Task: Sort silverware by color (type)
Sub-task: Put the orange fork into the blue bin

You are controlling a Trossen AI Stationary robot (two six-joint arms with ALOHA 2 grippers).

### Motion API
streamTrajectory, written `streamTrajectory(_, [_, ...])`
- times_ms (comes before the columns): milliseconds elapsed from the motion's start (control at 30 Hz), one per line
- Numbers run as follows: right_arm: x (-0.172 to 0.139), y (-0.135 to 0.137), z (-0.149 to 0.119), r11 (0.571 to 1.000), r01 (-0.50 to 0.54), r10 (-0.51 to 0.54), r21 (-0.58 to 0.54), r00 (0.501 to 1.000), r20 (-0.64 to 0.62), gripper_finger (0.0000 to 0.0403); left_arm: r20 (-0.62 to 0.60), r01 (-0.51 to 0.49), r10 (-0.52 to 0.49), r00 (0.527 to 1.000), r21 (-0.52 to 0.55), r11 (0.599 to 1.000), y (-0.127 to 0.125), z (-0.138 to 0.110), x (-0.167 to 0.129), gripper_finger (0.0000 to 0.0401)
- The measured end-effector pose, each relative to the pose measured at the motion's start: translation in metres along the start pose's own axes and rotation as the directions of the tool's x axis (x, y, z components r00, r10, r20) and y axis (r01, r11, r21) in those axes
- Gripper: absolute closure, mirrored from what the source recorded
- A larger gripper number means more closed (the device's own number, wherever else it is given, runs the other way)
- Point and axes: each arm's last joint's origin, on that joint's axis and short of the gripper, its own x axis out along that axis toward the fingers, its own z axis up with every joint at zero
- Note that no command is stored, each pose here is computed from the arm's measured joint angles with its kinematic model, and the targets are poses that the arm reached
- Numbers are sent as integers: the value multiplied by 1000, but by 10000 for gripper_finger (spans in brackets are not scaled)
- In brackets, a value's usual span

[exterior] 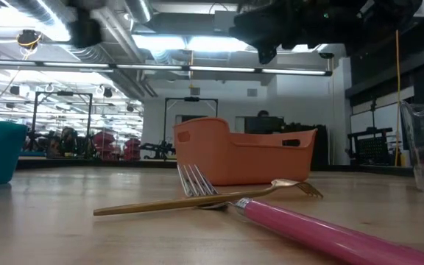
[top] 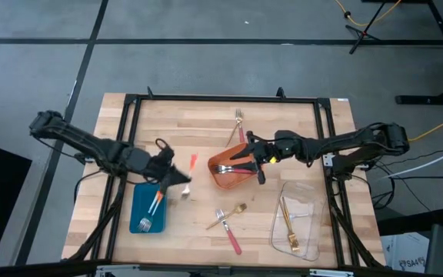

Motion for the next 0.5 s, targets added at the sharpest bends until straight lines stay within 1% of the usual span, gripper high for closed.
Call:
streamTrajectory(67, [-1, 0, 1, 1000, 0, 0, -1, 1000, 4, 279, -95, -31, 22, 995, -94, 995, 1, -10, -7, 399])
streamTrajectory(133, [-1, 0, 1, 1000, 0, 0, -2, 1000, 6, 279, -177, -71, 40, 983, -177, 982, 2, -20, -11, 399])
streamTrajectory(200, [-1, 0, 1, 1000, 0, 0, -2, 1000, 5, 279, -259, -131, 71, 963, -224, 966, 4, -30, -14, 399])
streamTrajectory(267, [-1, 0, 1, 1000, 0, 0, -2, 1000, 5, 279, -323, -188, 103, 941, -247, 951, 5, -40, -15, 399])
streamTrajectory(333, [-1, 0, 1, 1000, 0, 0, -2, 1000, 5, 279, -377, -263, 155, 913, -253, 931, 8, -50, -16, 399])
streamTrajectory(500, [-1, 0, 2, 1000, 0, 0, -7, 1000, 10, 279, -455, -393, 255, 853, -240, 887, 13, -67, -19, 399])
